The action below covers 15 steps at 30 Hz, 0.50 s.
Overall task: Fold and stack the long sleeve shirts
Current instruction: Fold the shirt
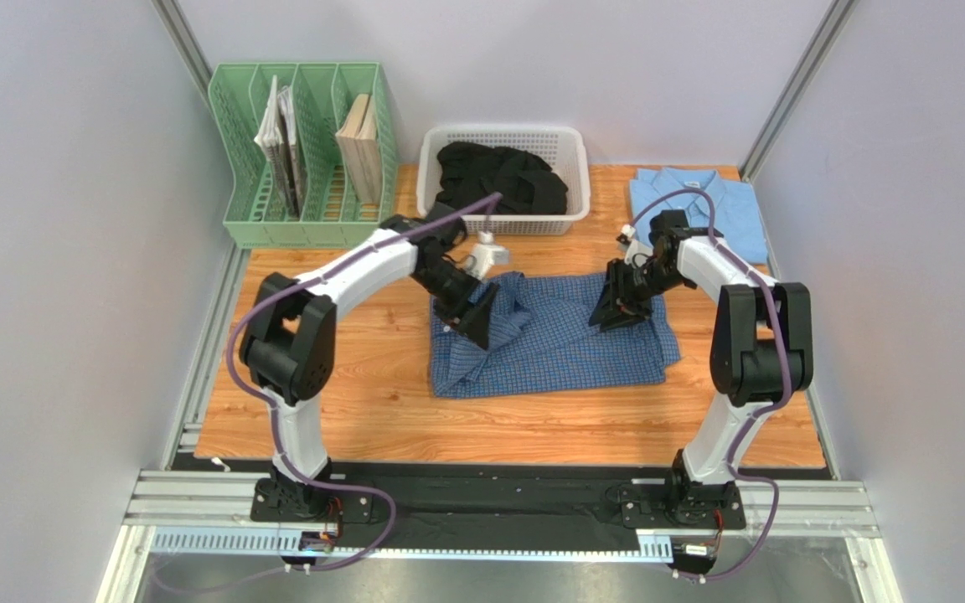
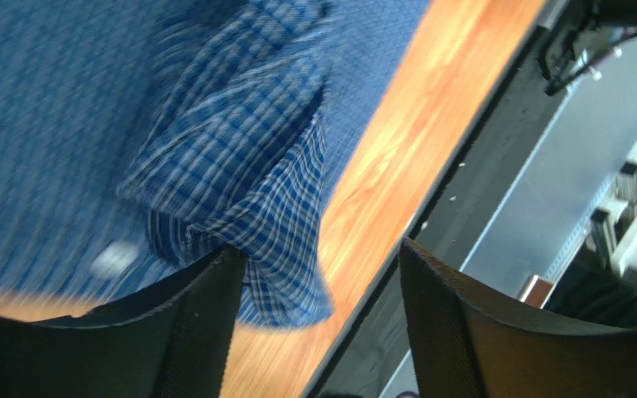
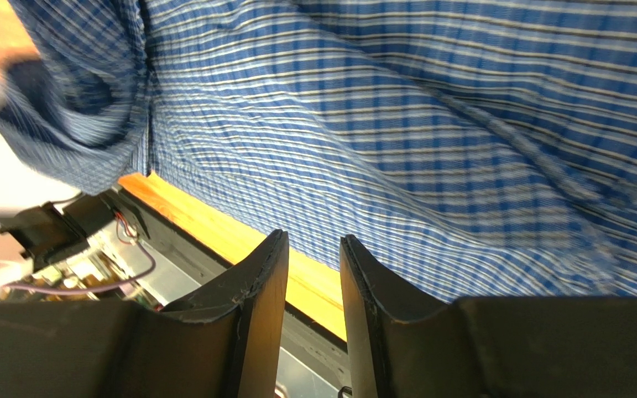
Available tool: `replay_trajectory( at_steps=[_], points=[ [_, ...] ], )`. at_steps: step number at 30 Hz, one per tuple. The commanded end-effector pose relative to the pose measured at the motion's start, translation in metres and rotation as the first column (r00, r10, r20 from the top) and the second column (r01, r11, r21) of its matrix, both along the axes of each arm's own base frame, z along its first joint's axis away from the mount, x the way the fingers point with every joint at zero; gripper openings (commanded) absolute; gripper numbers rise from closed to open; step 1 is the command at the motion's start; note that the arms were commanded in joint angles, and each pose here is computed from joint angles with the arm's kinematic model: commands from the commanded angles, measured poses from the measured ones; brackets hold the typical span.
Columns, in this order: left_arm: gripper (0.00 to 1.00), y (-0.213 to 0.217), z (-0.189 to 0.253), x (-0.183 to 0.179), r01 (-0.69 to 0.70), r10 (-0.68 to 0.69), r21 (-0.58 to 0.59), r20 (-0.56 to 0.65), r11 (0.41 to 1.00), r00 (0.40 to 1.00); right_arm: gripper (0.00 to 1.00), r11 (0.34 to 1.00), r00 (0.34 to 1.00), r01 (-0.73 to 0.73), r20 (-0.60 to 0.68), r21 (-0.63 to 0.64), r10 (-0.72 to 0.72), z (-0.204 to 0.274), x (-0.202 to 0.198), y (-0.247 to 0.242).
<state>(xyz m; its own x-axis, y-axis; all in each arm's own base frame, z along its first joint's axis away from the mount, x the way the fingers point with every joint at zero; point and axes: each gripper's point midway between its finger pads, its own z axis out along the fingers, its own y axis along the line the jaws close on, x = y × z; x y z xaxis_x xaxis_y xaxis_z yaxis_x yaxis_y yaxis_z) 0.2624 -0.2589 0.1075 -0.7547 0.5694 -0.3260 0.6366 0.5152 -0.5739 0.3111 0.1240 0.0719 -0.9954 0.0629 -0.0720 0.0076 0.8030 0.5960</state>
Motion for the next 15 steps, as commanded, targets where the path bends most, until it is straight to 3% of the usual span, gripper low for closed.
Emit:
replay_trajectory(
  at_steps=[1, 3, 6, 7, 8, 10, 12, 15],
  points=[
    [0.70, -0.101, 0.031, -0.046, 0.250, -0.238, -0.185, 0.087, 0.950, 0.967, 0.34, 1.000, 0.999, 0.019, 0.038, -0.021, -0.018, 0.011, 0.002, -0.013],
    [0.70, -0.129, 0.030, -0.069, 0.351, -0.330, -0.167, 0.140, 0.921, 0.933, 0.33, 0.999, 0.999, 0.021, 0.039, -0.039, -0.020, 0.009, 0.001, -0.017],
    [0.72, -0.143, 0.036, -0.074, 0.433, -0.400, -0.115, 0.232, 0.894, 0.887, 0.33, 0.998, 0.999, 0.017, 0.035, -0.061, -0.015, 0.006, 0.000, -0.021],
    [0.75, -0.139, 0.037, -0.069, 0.426, -0.393, -0.095, 0.248, 0.900, 0.886, 0.33, 0.998, 0.999, 0.010, 0.038, -0.065, -0.008, 0.006, 0.001, -0.022],
    [0.84, -0.134, 0.051, -0.065, 0.427, -0.383, -0.099, 0.297, 0.899, 0.875, 0.33, 0.997, 0.999, 0.009, 0.032, -0.073, -0.006, 0.004, 0.001, -0.023],
    [0.99, -0.113, 0.058, -0.041, 0.367, -0.314, -0.089, 0.359, 0.926, 0.879, 0.32, 0.997, 0.999, 0.001, 0.039, -0.079, 0.002, 0.004, 0.006, -0.023],
    [0.99, -0.083, 0.075, -0.009, 0.315, -0.249, -0.067, 0.467, 0.947, 0.848, 0.31, 0.997, 1.000, -0.001, 0.023, -0.084, 0.003, -0.001, 0.007, -0.024],
    [0.99, -0.032, 0.073, 0.043, 0.254, -0.259, 0.097, 0.605, 0.962, 0.753, 0.30, 0.996, 1.000, -0.004, 0.028, -0.093, 0.006, -0.003, 0.010, -0.024]
  ],
)
